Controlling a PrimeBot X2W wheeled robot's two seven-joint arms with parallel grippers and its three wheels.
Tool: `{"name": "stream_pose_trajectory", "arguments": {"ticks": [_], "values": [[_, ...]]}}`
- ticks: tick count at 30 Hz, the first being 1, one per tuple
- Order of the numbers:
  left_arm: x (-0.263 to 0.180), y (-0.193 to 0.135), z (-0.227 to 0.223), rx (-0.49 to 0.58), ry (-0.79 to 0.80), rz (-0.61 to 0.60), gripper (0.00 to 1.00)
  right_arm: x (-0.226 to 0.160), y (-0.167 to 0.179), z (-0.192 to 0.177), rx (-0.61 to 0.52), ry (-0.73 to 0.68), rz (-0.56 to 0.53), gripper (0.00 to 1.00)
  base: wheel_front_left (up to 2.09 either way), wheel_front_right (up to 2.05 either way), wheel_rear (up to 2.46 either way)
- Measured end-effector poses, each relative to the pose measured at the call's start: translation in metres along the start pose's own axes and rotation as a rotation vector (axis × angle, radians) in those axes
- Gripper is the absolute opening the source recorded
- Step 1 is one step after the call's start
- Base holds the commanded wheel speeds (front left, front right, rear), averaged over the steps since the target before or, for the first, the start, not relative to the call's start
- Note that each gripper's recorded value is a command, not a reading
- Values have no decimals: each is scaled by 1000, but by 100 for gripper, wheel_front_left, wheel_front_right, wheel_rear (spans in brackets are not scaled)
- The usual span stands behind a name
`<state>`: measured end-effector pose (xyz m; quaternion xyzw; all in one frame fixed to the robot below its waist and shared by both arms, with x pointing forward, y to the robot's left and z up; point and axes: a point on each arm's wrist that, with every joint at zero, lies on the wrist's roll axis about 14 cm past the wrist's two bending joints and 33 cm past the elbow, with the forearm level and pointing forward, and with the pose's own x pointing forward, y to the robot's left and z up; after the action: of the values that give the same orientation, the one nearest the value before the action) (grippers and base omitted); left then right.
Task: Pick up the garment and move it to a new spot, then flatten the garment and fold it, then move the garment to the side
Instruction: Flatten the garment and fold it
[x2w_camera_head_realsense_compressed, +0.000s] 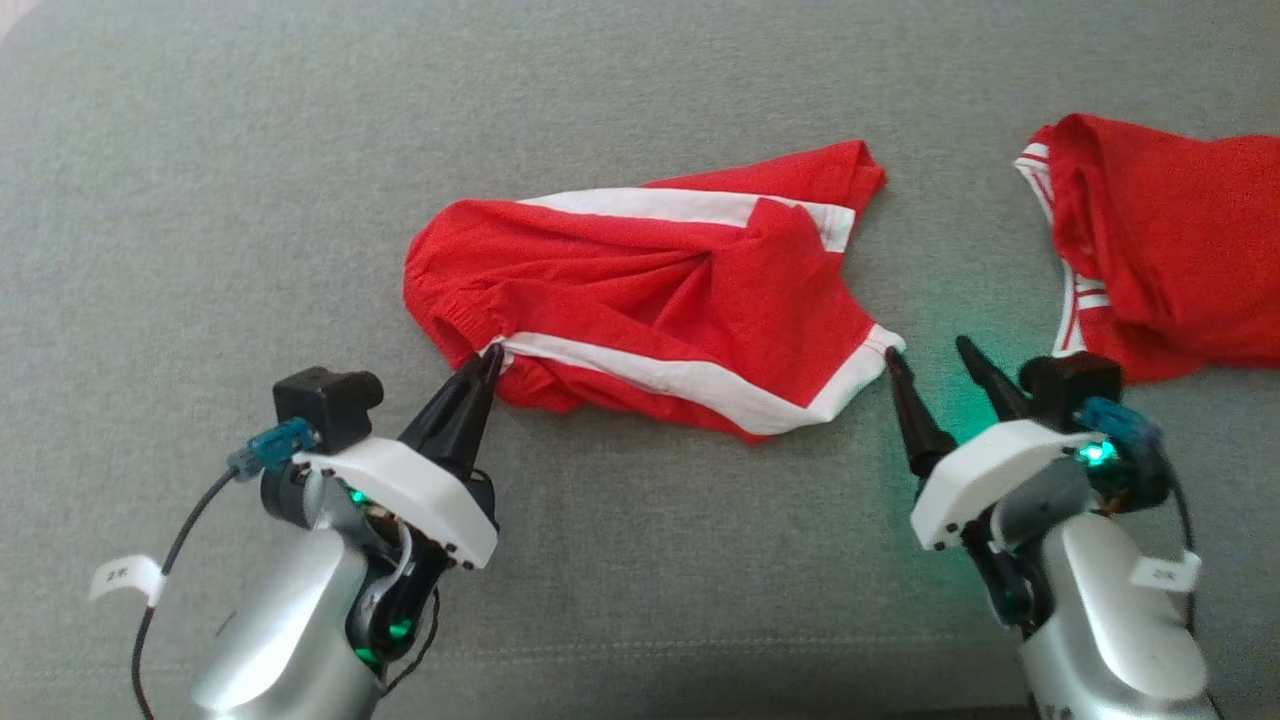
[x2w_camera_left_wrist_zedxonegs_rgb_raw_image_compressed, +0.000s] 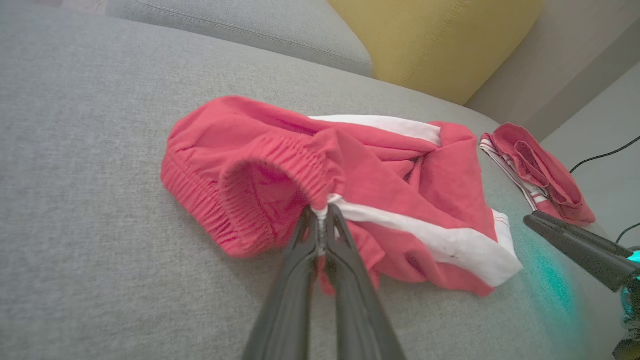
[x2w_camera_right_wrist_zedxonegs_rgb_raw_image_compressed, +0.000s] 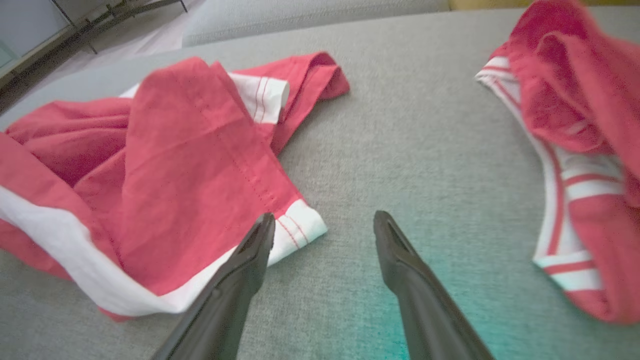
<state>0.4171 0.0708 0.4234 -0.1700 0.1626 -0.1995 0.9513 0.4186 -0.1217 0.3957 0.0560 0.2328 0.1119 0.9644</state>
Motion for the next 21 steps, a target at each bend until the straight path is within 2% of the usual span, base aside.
{"name": "stream_pose_trajectory", "arguments": {"ticks": [5, 6, 7, 14, 21], "values": [[-3, 4, -1, -6, -4, 16, 0, 15, 10, -29, -13, 111, 35, 100, 0, 0, 0], [-3, 5, 0, -9, -11, 18, 0, 16, 12, -31, -10, 120, 42, 58, 0, 0, 0], [-4, 6, 1, -8, -14, 20, 0, 18, 13, -31, -5, 121, 44, 0, 0, 0, 0], [-8, 6, 14, 6, -65, 22, 0, 19, 14, -17, 12, 45, 48, 0, 0, 0, 0], [-18, 0, 44, 121, -135, 8, 0, 5, 10, 66, 2, -227, 38, 0, 0, 0, 0]]}}
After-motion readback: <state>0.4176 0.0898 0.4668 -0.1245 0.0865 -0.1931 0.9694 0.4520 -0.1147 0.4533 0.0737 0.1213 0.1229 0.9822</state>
